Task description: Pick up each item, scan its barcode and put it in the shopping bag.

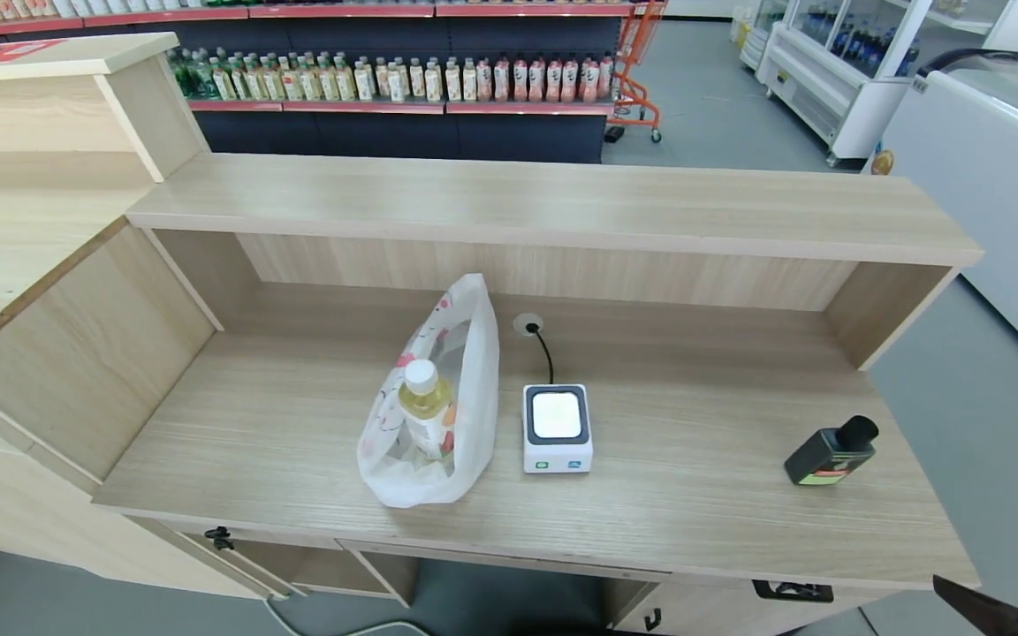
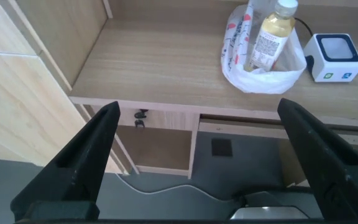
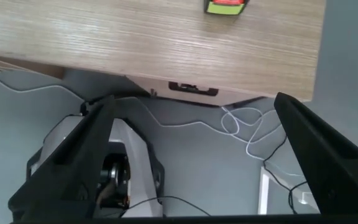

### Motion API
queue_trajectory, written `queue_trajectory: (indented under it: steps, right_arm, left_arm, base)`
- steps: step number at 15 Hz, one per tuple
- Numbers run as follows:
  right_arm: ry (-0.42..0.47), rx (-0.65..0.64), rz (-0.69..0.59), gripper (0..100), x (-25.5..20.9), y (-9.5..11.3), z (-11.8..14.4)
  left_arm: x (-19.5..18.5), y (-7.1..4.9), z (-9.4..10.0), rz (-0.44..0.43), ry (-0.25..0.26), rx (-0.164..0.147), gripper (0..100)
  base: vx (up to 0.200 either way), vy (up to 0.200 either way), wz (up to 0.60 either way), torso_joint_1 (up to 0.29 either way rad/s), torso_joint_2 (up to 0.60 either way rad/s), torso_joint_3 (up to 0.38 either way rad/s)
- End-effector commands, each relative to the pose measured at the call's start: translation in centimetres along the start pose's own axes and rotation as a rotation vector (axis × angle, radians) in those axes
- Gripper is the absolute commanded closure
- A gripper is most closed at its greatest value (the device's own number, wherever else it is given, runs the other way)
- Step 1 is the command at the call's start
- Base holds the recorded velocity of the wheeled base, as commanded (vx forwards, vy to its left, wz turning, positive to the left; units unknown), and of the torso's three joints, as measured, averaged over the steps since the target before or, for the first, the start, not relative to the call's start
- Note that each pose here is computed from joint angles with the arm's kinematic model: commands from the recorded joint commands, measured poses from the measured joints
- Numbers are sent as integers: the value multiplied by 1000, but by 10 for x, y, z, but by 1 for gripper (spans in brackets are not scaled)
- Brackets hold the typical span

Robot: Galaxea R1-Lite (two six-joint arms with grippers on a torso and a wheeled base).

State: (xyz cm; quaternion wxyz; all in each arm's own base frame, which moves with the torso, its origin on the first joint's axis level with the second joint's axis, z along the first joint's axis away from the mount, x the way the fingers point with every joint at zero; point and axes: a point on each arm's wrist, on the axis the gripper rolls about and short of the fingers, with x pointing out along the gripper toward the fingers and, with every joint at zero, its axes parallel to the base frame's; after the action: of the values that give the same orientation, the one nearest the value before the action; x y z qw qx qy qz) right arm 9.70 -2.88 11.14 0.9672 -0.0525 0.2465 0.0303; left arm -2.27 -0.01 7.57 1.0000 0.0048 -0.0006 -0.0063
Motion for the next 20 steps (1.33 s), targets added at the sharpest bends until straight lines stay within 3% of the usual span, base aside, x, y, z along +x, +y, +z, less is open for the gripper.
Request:
queue_trajectory:
  steps: [1,4,9,15,20]
  right_arm:
    - [24,6,4,0,6,-4,3]
    - [78,-22,-78,0,16,-13,9]
    - [129,-126,-90,0,28,-19,12]
    - [175,-252,-14,0,50,-23,19]
    - [155,-427,103,0,97,-10,52]
  left_arm:
    - [0,0,0,0,0,0,0]
    - [0,0,0,0,0,1,0]
    - [0,0,0,0,0,1,0]
    - [0,0,0,0,0,-7,0]
    - [0,0,0,0,0,-7,0]
  base:
    - [0,-200,0,7,7,7]
    - [0,-200,0,2,5,2]
    - [0,-200,0,1,5,5]
    - [0,0,0,0,0,0]
    - [0,0,0,0,0,0]
